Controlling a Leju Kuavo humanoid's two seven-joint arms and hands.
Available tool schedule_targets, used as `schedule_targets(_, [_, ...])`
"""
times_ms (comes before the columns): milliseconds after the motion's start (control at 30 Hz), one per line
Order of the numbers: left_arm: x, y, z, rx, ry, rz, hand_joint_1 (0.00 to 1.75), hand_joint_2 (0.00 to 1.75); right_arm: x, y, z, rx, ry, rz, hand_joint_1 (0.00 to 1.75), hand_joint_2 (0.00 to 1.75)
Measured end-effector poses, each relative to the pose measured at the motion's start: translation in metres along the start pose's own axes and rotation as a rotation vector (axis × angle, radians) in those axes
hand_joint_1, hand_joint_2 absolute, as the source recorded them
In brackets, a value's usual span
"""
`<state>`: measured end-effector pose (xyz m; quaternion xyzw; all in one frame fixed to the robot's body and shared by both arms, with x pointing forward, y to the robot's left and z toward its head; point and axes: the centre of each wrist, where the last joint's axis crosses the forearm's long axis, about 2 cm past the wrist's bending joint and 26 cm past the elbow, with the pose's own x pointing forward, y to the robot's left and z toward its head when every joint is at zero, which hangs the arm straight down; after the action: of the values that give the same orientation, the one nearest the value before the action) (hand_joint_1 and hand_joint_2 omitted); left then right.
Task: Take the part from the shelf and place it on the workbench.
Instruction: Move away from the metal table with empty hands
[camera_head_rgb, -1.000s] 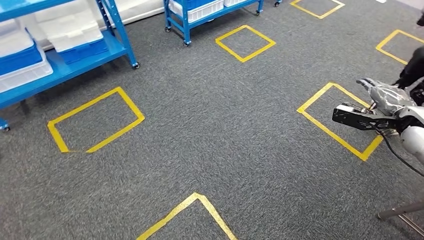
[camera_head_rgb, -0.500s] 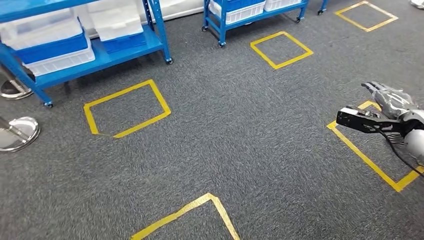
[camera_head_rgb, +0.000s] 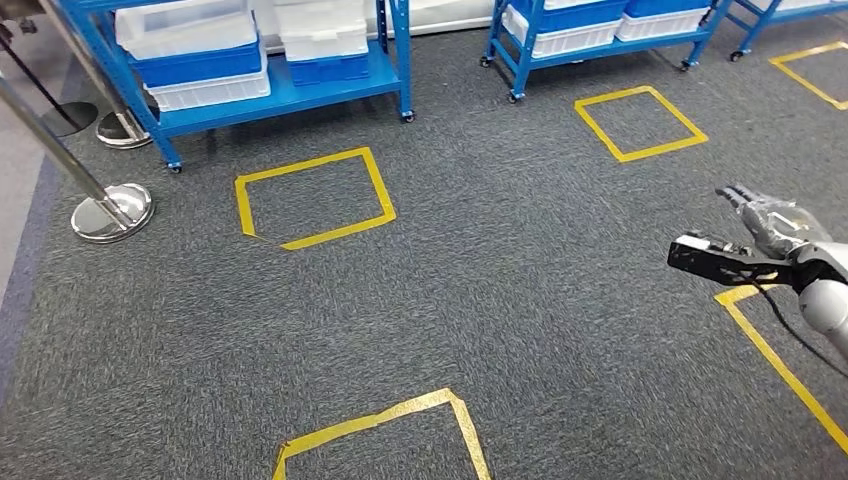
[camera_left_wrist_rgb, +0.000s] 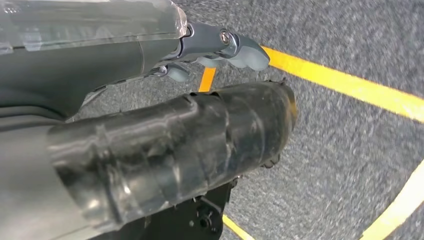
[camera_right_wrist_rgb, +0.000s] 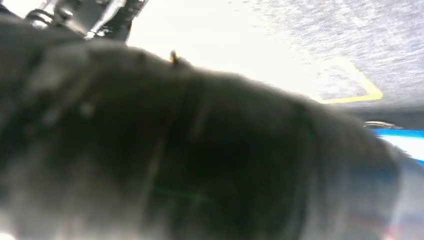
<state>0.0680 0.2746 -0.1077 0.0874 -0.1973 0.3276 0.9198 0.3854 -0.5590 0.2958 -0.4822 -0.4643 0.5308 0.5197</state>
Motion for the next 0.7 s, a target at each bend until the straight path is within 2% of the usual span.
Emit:
schedule_targets(100, [0.0,0.0,0.0,-0.001,0.0,-0.002,0.0,0.0,-0.002,0.014,0.004,0.006,0.004,-0.011,0.0,0.0])
schedule_targets(267, [-0.001,0.001,0.0,0.002,0.006,-0.01,0.0,0.0,-0.006,0.052,0.016,0.044,0.013,-0.02,0.0,0.0])
schedule_targets(467, [-0.003,0.004,0.001,0.017,0.023,-0.018,0.0,0.0,-0.005,0.081,0.024,0.063,0.018,-0.032,0.0,0.0])
schedule_targets(700, [-0.002,0.004,0.0,0.021,0.019,-0.015,0.0,0.0,0.0,0.098,0.026,0.075,0.024,-0.062,0.0,0.0])
